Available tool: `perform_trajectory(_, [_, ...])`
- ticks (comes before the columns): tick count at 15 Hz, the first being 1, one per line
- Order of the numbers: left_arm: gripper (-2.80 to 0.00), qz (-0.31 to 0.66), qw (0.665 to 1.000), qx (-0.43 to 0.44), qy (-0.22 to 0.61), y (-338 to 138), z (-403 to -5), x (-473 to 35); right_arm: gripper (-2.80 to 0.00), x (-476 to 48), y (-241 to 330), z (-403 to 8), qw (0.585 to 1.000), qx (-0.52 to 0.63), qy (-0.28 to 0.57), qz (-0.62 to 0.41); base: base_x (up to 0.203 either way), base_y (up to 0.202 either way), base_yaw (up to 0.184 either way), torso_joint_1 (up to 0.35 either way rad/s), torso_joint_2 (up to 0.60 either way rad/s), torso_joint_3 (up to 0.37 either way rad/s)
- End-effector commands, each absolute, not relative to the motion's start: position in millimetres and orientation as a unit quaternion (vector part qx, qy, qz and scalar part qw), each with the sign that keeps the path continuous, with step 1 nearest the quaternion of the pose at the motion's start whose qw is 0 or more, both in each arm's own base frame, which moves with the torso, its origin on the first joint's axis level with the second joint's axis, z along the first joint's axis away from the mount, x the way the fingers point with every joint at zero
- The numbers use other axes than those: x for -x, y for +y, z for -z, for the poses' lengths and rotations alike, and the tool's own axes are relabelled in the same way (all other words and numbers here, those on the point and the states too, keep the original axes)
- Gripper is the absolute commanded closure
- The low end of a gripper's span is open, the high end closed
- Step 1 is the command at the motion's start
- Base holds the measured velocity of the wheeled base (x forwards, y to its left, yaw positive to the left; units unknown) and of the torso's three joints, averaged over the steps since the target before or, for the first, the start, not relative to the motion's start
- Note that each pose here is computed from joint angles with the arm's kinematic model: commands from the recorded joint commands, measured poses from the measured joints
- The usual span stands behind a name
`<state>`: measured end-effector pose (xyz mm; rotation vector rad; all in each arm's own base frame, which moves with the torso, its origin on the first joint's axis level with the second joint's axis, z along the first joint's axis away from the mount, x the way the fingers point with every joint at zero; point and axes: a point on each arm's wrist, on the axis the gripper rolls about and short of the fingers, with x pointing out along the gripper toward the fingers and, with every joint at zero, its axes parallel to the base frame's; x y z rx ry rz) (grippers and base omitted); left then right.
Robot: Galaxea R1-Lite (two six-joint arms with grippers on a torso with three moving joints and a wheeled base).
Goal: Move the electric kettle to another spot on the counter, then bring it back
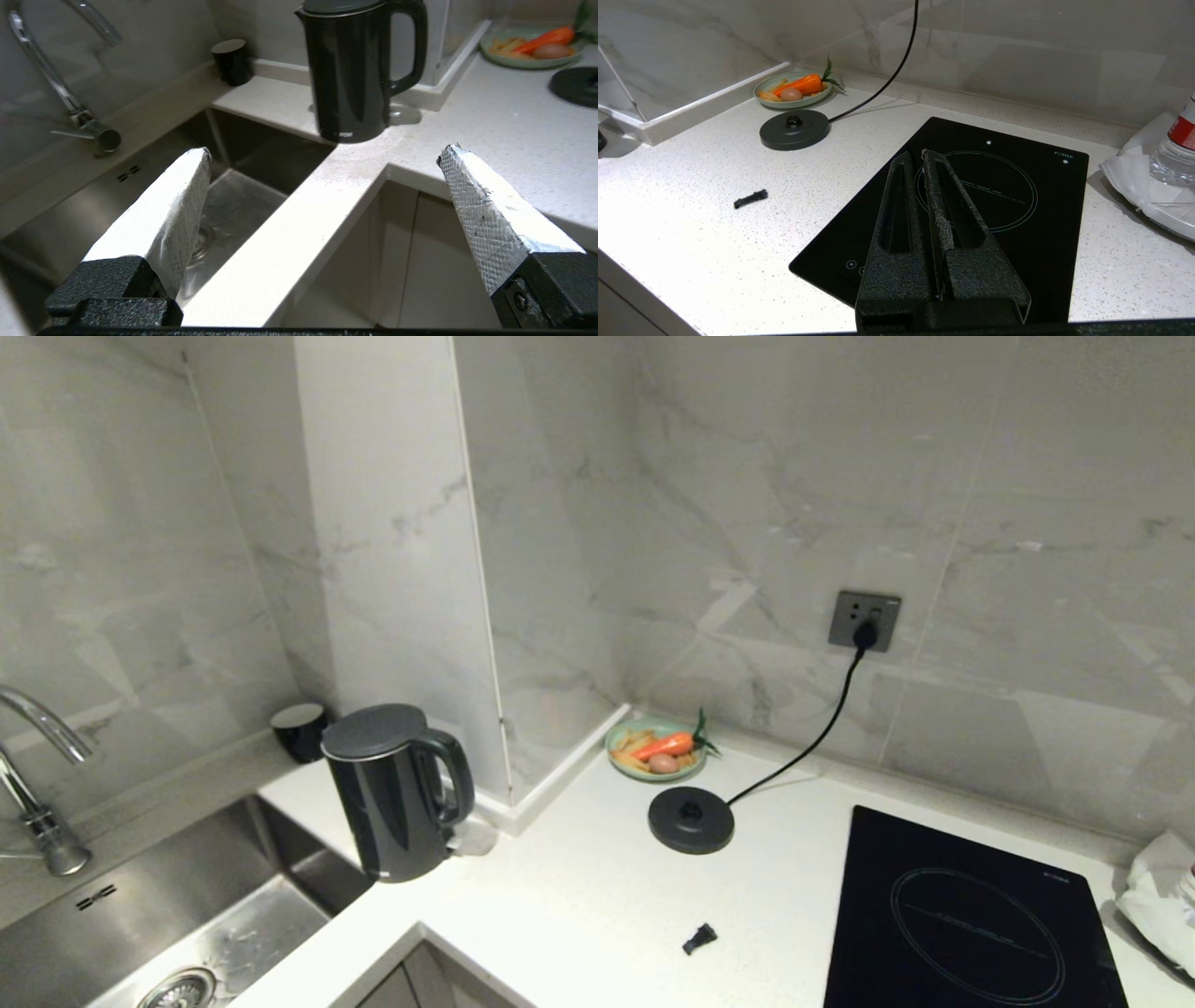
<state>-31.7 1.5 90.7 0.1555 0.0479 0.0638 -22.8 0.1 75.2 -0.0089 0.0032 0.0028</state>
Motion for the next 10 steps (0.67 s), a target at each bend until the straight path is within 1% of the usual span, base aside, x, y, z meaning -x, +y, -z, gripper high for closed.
perform_trajectory(1, [-2.80,0.001,0.998,-0.057,0.011,-0.1,-79.8,25.7,0.00,22.8,0.1,-75.2,1.000,0.005,0.002,-0.002,0.000,0.000,0.000,0.000,0.00,0.000])
perform_trajectory(2, [-2.80,0.017,0.998,-0.056,0.001,-0.8,-76.5,23.3,0.00,22.8,0.1,-75.2,1.000,0.005,0.002,-0.002,0.000,0.000,0.000,0.000,0.00,0.000])
perform_trajectory(3, [0.00,0.020,0.998,-0.053,-0.001,-0.9,-75.9,22.8,0.00,22.8,0.1,-75.2,1.000,0.005,0.002,-0.002,0.000,0.000,0.000,0.000,0.00,0.000])
perform_trajectory(10, [0.00,0.015,0.999,-0.049,-0.001,-0.7,-75.9,22.8,0.00,22.8,0.1,-75.2,1.000,0.005,0.002,-0.002,0.000,0.000,0.000,0.000,0.00,0.000])
